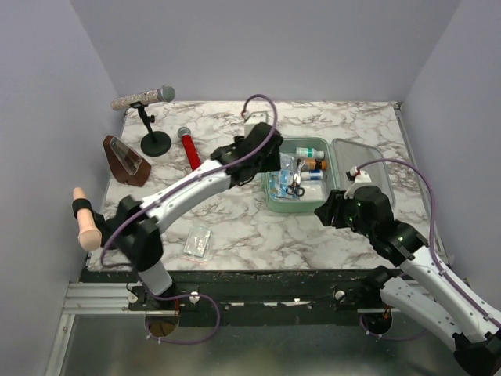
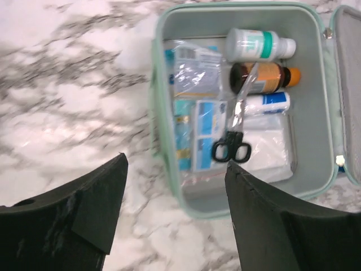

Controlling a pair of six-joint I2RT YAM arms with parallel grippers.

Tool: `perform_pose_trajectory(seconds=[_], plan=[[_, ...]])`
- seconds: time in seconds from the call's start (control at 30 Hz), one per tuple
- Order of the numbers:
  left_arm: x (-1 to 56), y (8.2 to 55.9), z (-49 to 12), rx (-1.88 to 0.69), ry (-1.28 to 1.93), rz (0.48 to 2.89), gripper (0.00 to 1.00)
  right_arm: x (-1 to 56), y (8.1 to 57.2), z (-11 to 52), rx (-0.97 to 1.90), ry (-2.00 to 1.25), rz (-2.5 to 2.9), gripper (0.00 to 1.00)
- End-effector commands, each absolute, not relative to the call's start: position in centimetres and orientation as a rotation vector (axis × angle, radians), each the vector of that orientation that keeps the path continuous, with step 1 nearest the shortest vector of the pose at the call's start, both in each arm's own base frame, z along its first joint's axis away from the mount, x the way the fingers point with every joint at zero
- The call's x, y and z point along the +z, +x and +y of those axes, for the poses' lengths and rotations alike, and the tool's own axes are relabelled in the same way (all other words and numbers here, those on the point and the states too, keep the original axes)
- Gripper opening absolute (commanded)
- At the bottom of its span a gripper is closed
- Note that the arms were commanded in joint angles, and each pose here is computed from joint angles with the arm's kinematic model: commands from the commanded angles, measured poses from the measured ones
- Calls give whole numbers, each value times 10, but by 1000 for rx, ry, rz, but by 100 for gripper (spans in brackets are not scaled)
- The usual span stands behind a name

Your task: Organize the medicine kit

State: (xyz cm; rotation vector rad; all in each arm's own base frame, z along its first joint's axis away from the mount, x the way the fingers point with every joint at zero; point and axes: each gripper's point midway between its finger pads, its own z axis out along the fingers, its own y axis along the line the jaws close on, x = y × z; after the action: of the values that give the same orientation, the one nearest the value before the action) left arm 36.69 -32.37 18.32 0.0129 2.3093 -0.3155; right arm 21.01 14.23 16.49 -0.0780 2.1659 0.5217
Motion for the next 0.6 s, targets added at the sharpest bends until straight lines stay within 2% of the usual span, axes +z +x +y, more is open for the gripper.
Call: perform_pose_trajectory(seconds=[0.0, 0.23, 0.47, 0.57], plan=[[197, 333, -227, -158, -145, 2236, 83, 170, 214, 156, 580, -115, 2145, 57], [149, 268, -131, -127, -379, 2279, 84, 161, 215, 172, 651, -157, 2171, 57], [91, 215, -103, -92, -512, 2415, 88, 159, 218, 177, 655, -174, 2190, 57], [71, 198, -96, -68, -570, 2461, 95, 161, 219, 178, 663, -169, 2182, 57]])
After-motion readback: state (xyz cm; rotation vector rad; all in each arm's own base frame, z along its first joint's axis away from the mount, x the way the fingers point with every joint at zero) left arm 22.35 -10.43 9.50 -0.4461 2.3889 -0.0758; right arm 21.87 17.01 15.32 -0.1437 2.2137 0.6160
